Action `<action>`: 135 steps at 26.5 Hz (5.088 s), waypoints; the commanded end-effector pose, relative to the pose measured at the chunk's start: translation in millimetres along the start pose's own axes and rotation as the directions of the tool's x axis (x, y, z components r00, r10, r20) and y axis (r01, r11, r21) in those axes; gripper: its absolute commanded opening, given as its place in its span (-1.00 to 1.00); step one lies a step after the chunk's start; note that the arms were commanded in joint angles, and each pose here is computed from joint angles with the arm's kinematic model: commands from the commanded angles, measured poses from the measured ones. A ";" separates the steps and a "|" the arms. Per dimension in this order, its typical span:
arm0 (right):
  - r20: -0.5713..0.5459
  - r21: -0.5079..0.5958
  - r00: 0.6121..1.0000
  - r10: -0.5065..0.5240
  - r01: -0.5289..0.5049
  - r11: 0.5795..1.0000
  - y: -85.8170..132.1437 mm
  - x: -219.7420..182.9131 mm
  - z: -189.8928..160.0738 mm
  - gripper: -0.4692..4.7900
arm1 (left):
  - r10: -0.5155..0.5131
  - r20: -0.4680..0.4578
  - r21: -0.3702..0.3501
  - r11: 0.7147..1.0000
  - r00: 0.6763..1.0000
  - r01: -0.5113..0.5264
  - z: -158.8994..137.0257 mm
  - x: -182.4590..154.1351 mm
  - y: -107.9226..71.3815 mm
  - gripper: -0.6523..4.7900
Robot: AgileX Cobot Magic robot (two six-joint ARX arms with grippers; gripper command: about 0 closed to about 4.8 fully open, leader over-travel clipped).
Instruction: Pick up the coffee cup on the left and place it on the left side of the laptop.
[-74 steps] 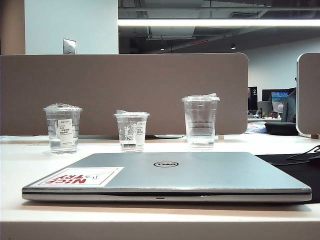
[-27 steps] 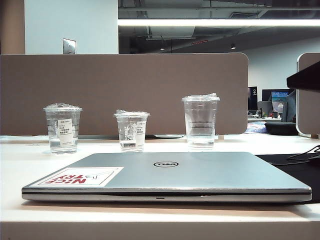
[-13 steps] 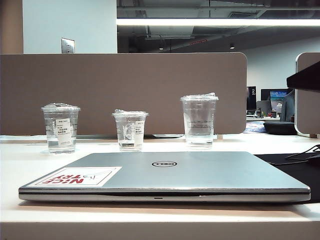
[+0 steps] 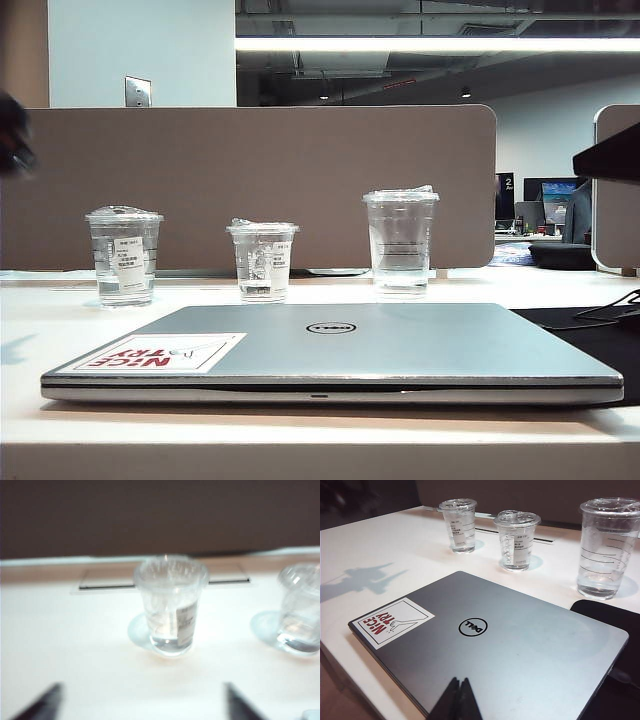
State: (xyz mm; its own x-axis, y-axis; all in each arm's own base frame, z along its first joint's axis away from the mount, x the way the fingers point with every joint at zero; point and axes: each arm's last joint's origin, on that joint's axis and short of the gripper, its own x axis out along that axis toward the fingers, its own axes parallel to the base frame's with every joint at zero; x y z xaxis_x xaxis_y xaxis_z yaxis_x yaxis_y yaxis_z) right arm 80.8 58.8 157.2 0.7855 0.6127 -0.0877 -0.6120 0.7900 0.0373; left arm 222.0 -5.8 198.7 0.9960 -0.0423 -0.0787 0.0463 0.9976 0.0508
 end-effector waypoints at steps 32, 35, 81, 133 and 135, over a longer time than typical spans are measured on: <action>0.005 -0.001 1.000 -0.001 0.001 1.000 -0.1 0.8 -0.4 -0.84 | -0.105 -0.064 0.007 0.994 0.992 0.105 -133.6 218.7 -7.6 1.00; 0.005 -0.001 1.000 -0.001 0.001 1.000 -0.1 0.8 -0.4 -0.84 | -0.095 -0.060 0.020 0.995 0.994 0.097 -134.6 218.8 -8.0 1.00; 0.010 -0.001 1.000 -0.001 0.001 1.000 0.0 0.5 0.0 -0.84 | -0.259 0.013 -0.044 0.965 0.966 0.260 -86.2 30.1 -14.6 0.46; 0.010 -0.001 1.000 0.000 0.000 1.000 0.0 0.5 0.0 -0.84 | -0.387 -0.082 -0.052 0.922 0.919 0.383 -97.4 -40.2 -30.7 0.97; 0.010 -0.001 1.000 0.000 0.000 1.000 0.0 0.5 0.0 -0.84 | -0.386 -0.069 -0.048 0.922 0.920 0.384 -94.9 -40.5 -30.6 0.96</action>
State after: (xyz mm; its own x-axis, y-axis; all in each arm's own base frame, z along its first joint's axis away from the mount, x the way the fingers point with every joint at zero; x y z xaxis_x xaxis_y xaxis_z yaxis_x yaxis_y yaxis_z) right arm 80.9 58.9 157.2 0.7856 0.6123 -0.0889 -0.6117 0.7902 0.0373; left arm 173.0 -29.3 104.0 0.8939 -0.4147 -0.1702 0.4160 0.9089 -0.0297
